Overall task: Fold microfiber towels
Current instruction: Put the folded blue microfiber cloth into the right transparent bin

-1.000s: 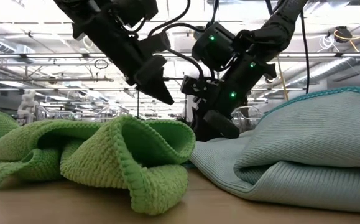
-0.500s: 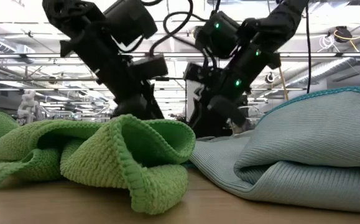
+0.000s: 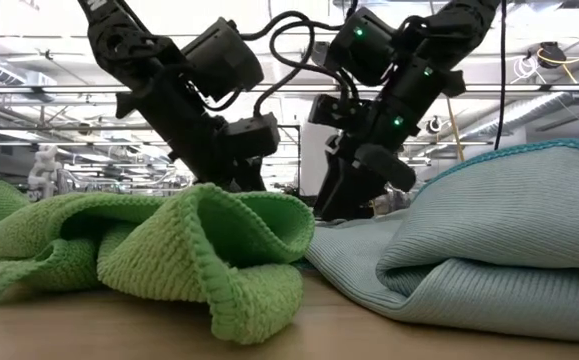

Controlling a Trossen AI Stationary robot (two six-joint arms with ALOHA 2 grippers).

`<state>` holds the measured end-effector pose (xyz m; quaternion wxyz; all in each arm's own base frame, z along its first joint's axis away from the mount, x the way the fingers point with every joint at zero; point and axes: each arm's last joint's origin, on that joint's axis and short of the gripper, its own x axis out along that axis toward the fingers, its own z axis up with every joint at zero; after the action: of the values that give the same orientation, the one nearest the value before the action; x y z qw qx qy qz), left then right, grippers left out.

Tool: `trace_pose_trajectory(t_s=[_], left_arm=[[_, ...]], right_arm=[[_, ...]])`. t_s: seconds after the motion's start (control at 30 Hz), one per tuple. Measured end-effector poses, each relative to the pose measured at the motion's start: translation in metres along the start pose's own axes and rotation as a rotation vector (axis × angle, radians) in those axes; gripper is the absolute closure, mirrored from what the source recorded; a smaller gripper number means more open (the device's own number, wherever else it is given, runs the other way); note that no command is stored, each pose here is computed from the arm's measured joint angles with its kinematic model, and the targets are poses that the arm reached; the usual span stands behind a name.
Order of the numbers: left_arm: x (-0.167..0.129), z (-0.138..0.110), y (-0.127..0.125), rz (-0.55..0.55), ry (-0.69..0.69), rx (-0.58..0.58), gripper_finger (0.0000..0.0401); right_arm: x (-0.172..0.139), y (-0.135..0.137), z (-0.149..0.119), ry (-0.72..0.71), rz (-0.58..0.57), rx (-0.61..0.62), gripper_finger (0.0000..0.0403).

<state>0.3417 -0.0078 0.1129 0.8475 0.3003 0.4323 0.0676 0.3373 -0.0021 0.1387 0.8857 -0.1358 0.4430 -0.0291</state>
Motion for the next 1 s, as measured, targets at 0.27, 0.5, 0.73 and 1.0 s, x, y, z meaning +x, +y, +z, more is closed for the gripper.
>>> trace_pose_trajectory(t_s=[0.27, 0.5, 0.73, 1.0], left_arm=[[-0.015, 0.007, -0.004, -0.005, -0.026, 0.143, 0.0198], [-0.017, 0.004, -0.005, -0.048, 0.001, 0.196, 0.0214], [-0.007, 0.004, -0.007, -0.083, -0.051, 0.285, 0.0219], [0.005, -0.003, 0.007, -0.149, -0.099, 0.256, 0.0243]], right_arm=[[0.002, 0.003, -0.012, 0.035, 0.008, 0.030, 0.0206], [0.002, 0.003, -0.011, 0.018, 0.004, 0.033, 0.0206], [0.002, 0.002, -0.006, -0.031, 0.013, 0.038, 0.0206], [0.001, 0.006, -0.005, -0.032, 0.027, 0.038, 0.0206]])
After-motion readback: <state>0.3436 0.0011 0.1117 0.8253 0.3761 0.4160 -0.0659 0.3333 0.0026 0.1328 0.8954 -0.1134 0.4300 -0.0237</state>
